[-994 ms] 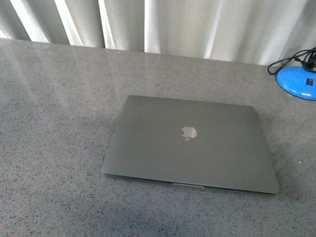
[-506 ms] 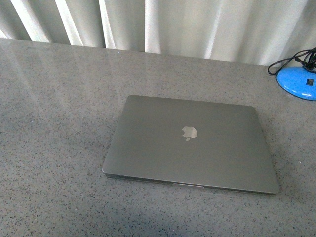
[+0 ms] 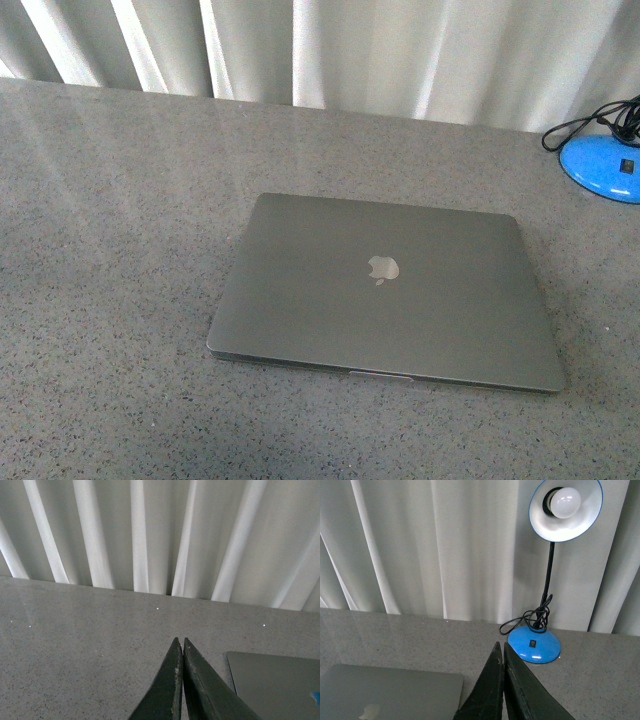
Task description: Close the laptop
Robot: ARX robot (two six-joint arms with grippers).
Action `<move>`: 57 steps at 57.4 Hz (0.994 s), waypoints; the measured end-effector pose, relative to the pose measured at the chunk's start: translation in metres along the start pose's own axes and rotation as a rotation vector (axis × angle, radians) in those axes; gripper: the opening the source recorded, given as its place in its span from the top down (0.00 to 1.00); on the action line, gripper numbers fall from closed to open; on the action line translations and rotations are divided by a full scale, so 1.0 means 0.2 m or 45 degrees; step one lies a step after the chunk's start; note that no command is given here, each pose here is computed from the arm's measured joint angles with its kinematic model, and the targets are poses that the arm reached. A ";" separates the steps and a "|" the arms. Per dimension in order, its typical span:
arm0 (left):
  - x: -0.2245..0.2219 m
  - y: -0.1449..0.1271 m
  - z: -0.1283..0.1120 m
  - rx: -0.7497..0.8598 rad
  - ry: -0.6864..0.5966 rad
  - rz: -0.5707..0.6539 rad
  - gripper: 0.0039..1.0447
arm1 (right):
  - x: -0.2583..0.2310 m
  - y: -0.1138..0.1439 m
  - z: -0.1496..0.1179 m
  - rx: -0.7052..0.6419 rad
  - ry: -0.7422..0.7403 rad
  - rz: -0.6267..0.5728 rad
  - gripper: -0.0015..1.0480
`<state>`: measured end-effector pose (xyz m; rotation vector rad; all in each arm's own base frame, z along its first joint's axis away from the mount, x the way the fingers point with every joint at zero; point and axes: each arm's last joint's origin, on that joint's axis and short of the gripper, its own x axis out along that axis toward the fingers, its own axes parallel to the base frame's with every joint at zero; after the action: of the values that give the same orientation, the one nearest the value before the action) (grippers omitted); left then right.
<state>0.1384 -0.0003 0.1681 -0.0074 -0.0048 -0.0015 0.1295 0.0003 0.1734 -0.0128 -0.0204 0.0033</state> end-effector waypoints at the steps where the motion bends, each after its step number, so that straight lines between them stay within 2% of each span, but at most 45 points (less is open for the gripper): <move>1: 0.00 0.00 0.00 0.000 -0.001 0.000 0.97 | 0.00 0.00 0.00 0.000 0.000 0.000 0.99; 48: -0.13 0.00 0.02 0.000 -0.022 0.000 0.97 | -0.11 0.00 0.01 0.003 -0.009 -0.001 0.99; 51: -0.14 0.00 0.02 0.000 -0.023 0.000 0.97 | -0.15 0.00 -0.02 0.003 0.037 0.000 0.99; 57: -0.15 0.00 0.02 0.000 -0.023 0.000 0.97 | -0.17 0.00 0.00 0.004 -0.004 -0.002 0.99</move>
<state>0.1077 -0.0002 0.1726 -0.0075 -0.0227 -0.0016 0.0964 0.0002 0.1718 -0.0097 -0.0238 0.0014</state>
